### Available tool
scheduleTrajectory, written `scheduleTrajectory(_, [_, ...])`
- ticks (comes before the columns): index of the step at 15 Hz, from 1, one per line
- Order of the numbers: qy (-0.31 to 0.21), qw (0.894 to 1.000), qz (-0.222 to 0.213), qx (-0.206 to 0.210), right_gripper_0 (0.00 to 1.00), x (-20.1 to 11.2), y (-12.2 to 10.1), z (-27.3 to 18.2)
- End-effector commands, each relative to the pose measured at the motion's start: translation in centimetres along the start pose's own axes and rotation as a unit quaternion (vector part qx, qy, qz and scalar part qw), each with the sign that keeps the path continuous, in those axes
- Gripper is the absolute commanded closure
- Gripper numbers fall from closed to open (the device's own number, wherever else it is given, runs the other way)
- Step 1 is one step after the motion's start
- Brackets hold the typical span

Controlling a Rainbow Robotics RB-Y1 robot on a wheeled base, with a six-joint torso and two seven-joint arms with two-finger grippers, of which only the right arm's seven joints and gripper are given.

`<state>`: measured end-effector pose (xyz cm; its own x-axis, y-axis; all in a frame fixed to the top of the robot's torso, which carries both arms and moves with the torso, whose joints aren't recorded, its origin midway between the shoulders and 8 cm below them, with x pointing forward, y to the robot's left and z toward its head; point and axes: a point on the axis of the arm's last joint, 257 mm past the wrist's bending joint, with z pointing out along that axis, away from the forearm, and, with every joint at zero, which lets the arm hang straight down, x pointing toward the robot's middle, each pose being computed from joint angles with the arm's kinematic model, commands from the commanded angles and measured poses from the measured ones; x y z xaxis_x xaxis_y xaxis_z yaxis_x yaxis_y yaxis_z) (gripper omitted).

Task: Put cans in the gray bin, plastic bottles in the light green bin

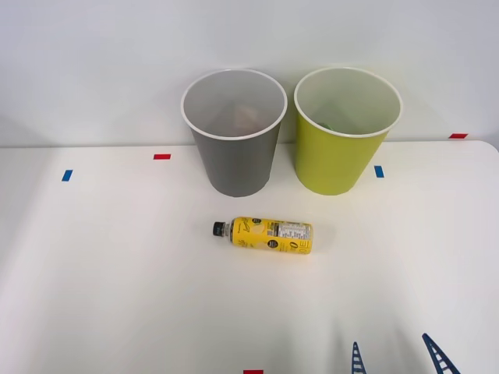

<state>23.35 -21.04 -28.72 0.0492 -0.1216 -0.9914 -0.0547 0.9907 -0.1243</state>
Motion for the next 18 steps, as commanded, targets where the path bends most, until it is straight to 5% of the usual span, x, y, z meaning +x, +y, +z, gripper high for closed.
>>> scheduleTrajectory(1, [0.008, 1.000, -0.010, -0.008, 0.00, 1.2, -0.3, 0.0])
scheduleTrajectory(4, [-0.016, 0.999, -0.029, -0.028, 0.00, -0.7, -1.3, 0.9])
scheduleTrajectory(10, [0.039, 0.996, -0.029, -0.077, 0.00, -3.3, -2.1, 5.8])
scheduleTrajectory(18, [0.160, 0.967, -0.018, -0.195, 0.00, -7.7, 1.9, 11.3])
